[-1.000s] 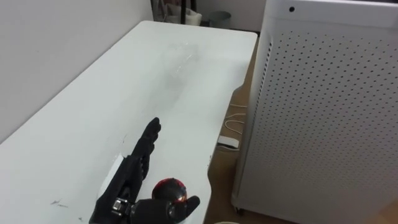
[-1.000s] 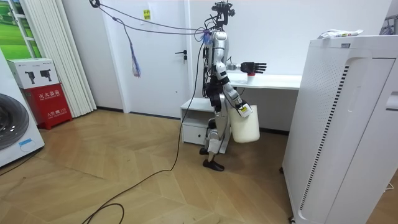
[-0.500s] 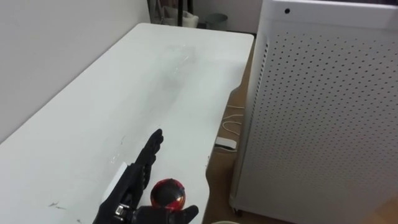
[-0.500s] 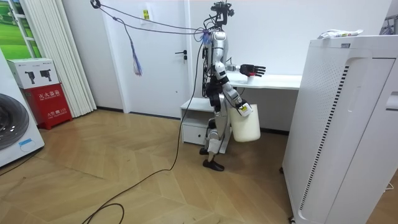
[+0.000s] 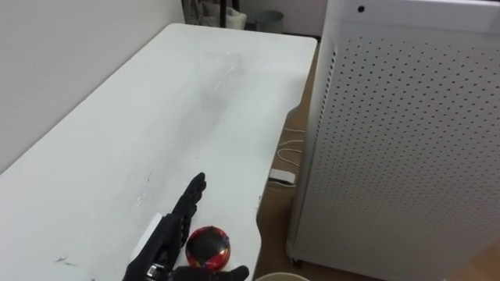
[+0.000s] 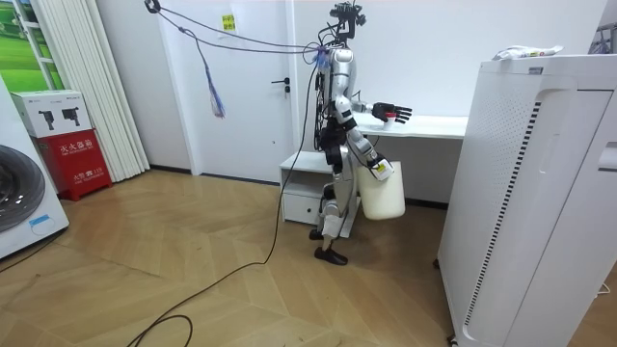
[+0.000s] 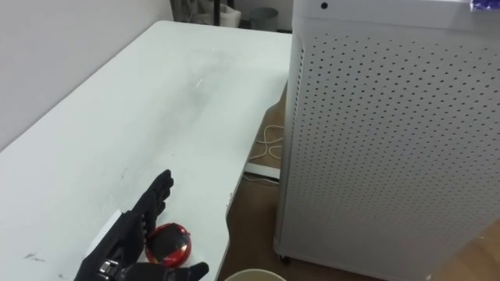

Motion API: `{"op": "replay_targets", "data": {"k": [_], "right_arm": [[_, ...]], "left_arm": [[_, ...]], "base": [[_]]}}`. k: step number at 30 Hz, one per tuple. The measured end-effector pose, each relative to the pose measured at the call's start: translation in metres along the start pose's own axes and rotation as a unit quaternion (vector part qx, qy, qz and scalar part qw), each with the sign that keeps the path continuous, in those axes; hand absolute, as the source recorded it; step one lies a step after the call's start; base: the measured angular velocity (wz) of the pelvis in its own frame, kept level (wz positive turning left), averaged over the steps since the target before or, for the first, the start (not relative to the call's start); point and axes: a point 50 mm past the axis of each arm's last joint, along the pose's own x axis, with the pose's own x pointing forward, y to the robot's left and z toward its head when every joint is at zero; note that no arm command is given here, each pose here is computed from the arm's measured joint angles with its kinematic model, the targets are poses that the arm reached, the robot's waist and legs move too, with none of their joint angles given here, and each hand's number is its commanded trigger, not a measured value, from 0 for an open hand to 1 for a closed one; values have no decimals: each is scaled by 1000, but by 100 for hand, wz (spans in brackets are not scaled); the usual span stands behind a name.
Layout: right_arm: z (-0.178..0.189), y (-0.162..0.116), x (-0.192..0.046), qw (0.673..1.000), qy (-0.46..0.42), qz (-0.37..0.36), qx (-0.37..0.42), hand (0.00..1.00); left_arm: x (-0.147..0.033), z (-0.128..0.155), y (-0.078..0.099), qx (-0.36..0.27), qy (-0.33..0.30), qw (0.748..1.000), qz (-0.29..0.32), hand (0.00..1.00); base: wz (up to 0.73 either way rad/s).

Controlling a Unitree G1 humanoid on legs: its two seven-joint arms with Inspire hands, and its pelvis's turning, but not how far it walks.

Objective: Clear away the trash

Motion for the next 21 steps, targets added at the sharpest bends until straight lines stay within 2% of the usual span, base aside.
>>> {"op": "replay_targets", "data": {"k": [1,2,21], "right_arm": [[1,0,0,1000,-2,1,0,100],[2,1,0,1000,-5,1,-1,100],[3,0,0,1000,-6,-8,1,100]], "left_arm": [[0,0,0,0,1,1000,-1,88],[0,-1,-1,0,1,1000,-2,100],[-1,-4,-2,9,13,1000,-6,100]], "base": [[0],[0],[0]]}}
